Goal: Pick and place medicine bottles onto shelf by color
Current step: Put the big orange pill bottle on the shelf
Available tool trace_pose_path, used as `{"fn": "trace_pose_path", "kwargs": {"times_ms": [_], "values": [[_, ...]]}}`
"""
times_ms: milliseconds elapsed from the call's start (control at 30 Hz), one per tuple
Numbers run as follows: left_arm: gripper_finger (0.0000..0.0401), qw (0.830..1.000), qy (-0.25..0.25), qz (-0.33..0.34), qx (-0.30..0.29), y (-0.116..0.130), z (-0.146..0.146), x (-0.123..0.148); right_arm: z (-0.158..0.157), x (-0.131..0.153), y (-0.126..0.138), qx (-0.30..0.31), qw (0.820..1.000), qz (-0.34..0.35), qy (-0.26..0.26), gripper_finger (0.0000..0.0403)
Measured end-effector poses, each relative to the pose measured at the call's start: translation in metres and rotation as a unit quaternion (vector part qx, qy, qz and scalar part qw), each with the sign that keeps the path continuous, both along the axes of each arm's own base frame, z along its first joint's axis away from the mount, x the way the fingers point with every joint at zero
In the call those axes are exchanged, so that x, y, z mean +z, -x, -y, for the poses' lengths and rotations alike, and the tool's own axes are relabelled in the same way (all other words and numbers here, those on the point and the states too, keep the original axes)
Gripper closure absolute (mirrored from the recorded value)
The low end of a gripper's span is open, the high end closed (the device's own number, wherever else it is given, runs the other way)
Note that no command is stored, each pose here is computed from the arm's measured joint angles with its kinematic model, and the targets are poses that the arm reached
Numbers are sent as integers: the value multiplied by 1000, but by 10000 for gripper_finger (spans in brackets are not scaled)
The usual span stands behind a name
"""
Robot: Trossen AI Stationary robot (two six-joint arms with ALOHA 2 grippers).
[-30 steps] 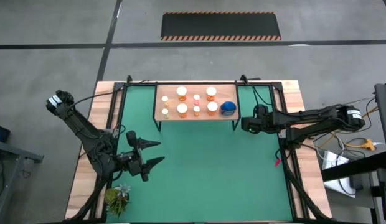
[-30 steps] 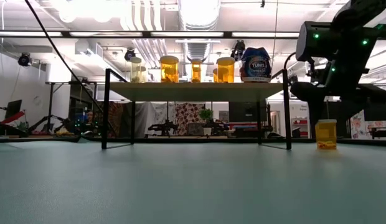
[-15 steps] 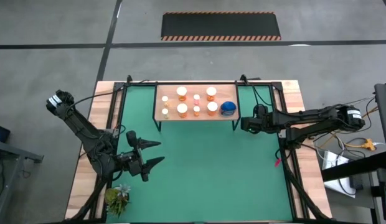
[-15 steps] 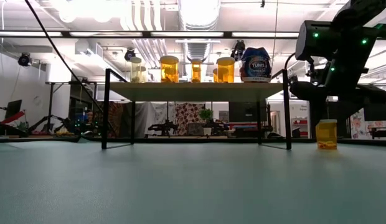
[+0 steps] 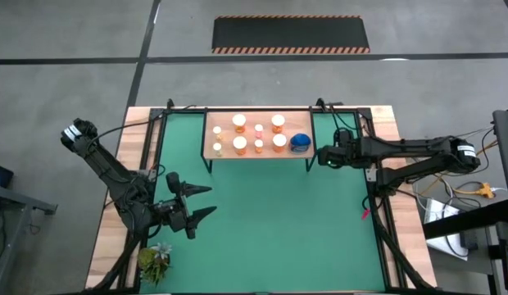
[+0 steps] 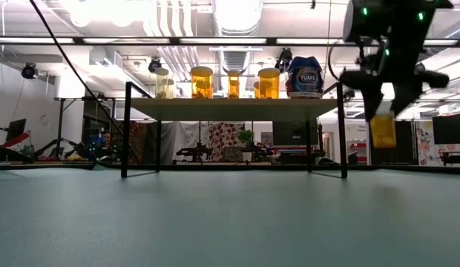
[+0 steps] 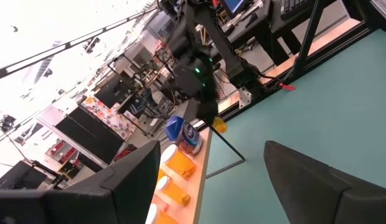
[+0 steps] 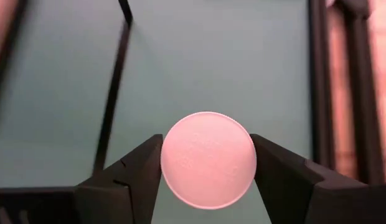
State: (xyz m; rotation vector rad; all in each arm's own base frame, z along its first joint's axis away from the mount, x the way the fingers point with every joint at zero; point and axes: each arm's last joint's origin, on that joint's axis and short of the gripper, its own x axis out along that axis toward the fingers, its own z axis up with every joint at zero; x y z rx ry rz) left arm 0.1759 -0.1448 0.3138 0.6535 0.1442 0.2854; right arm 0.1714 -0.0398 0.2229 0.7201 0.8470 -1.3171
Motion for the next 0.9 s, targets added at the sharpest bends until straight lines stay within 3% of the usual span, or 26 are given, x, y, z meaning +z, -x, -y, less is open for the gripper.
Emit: {"fn": "trace_pose_path", "kwargs": {"times_ms": [200, 533, 900], "values": [[131, 1000, -1, -1, 0, 0, 0, -1, 2, 56, -4, 25, 999, -3, 37, 188], [131, 1000, -1, -1, 0, -1, 1, -1, 3, 152, -8, 108, 986, 82, 92, 188], [131, 1000, -1, -1, 0, 0, 1, -1, 2, 199, -5, 211, 961, 119, 136, 188]]}}
